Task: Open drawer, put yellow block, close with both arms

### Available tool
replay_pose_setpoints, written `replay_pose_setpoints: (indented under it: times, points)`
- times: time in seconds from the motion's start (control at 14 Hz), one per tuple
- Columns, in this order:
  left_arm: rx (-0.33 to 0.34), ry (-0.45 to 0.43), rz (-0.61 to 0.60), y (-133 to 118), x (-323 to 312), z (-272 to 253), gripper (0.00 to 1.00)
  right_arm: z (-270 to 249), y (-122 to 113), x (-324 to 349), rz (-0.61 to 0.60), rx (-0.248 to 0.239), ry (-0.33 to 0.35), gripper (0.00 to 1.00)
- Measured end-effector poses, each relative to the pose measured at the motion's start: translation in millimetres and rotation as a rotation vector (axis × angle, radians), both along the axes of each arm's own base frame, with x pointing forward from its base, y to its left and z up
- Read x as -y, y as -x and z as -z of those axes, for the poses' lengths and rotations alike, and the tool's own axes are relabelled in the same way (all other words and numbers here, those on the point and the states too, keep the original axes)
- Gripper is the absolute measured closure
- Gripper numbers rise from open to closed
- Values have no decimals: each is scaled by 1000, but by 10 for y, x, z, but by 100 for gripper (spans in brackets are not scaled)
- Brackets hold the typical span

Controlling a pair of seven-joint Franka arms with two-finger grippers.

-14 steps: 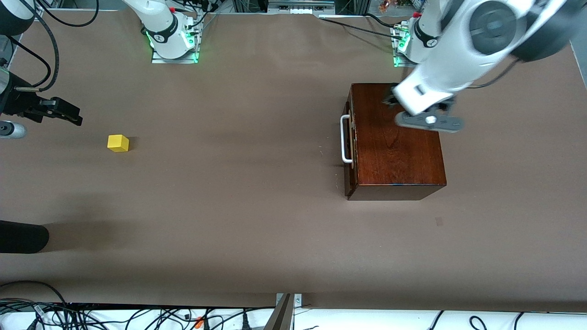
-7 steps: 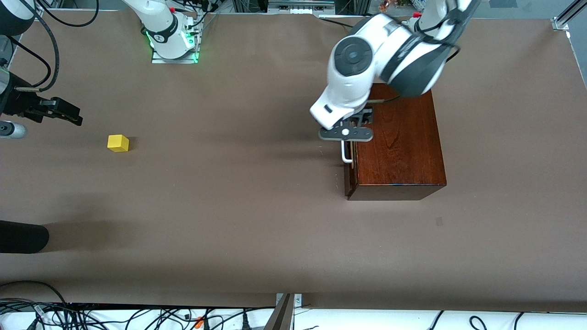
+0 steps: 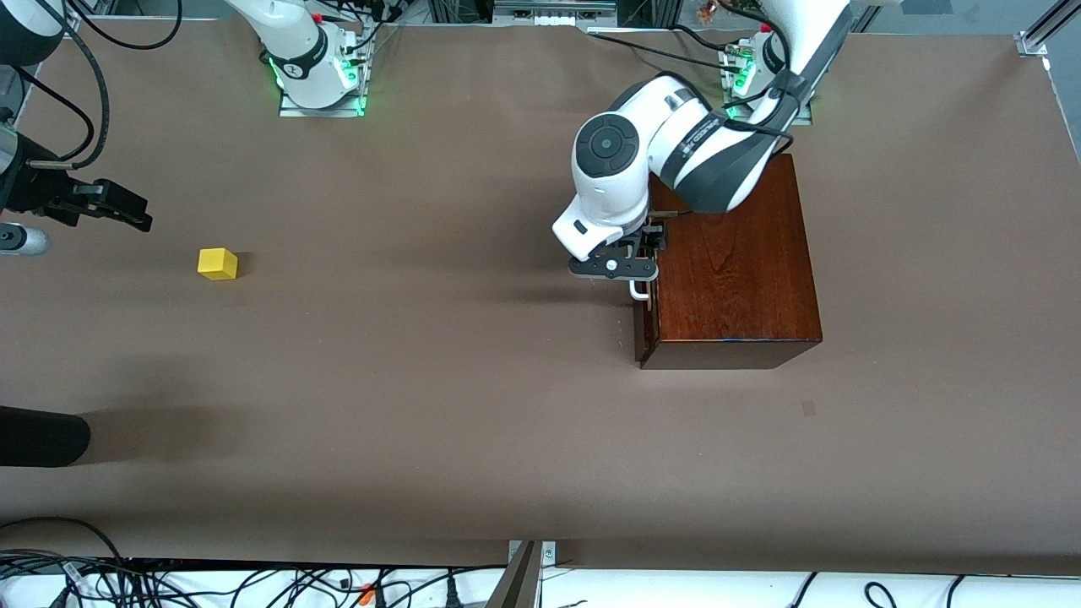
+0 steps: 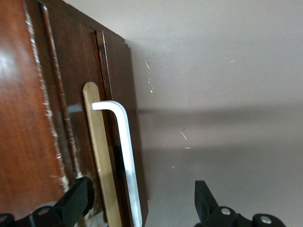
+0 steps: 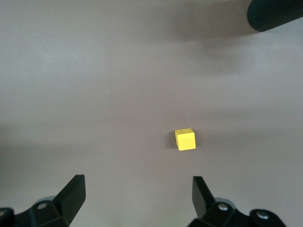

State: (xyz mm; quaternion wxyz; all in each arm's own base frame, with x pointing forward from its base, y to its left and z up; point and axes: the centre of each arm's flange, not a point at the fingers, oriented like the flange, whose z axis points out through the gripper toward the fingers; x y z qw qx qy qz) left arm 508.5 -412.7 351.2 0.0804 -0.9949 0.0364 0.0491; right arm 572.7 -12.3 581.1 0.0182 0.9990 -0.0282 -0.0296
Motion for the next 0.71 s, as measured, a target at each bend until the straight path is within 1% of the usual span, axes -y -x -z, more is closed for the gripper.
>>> replay_pose_setpoints:
  times: [0.29, 0.5, 0.71]
  points:
    - [52, -36, -9, 112, 33, 258, 0, 39, -17, -1, 0, -7, 0, 0]
    - [72, -46, -7, 122, 50, 346, 0, 55, -23, -4, -1, -9, 0, 0]
    - [74, -49, -8, 118, 54, 415, 0, 62, -34, -45, -8, -6, 0, 0]
